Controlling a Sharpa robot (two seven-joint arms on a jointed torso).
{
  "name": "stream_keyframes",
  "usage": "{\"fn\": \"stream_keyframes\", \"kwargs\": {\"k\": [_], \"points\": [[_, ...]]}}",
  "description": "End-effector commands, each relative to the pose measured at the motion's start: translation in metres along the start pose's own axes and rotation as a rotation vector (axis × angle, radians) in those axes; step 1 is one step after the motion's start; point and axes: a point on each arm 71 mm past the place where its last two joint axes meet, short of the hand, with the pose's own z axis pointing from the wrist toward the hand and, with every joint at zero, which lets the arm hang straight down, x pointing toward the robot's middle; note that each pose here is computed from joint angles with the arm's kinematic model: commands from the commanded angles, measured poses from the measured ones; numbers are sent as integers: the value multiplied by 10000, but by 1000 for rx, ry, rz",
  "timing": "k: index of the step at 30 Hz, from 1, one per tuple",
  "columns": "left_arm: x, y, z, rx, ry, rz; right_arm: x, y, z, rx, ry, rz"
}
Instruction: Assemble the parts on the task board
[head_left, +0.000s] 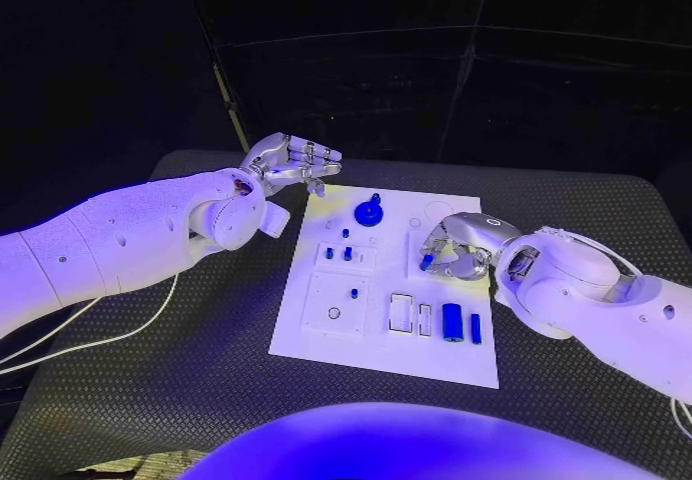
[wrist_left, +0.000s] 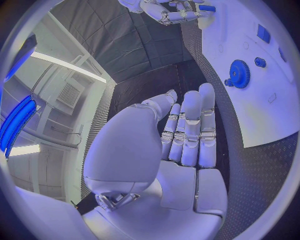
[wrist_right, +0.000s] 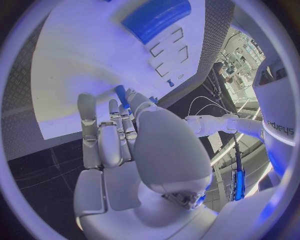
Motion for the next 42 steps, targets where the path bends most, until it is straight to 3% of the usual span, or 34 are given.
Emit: {"fn": "stream_keyframes", "kwargs": {"k": [1,10,23,31,42], "points": [[12,-15,6,5,10,-7,6,9,14,-13,13,-12],[12,-14,4,3,11,-7,26,0,50,-6,21,-11],[4,-12,0,0,11,-7,5,5,63,5,-21,1],[-6,-7,0,-3,11,-7,-69,48,-21,-16,-83,112],[-14,0,3,-6,11,-7,-161,199,-161,-66,-126,229]]}}
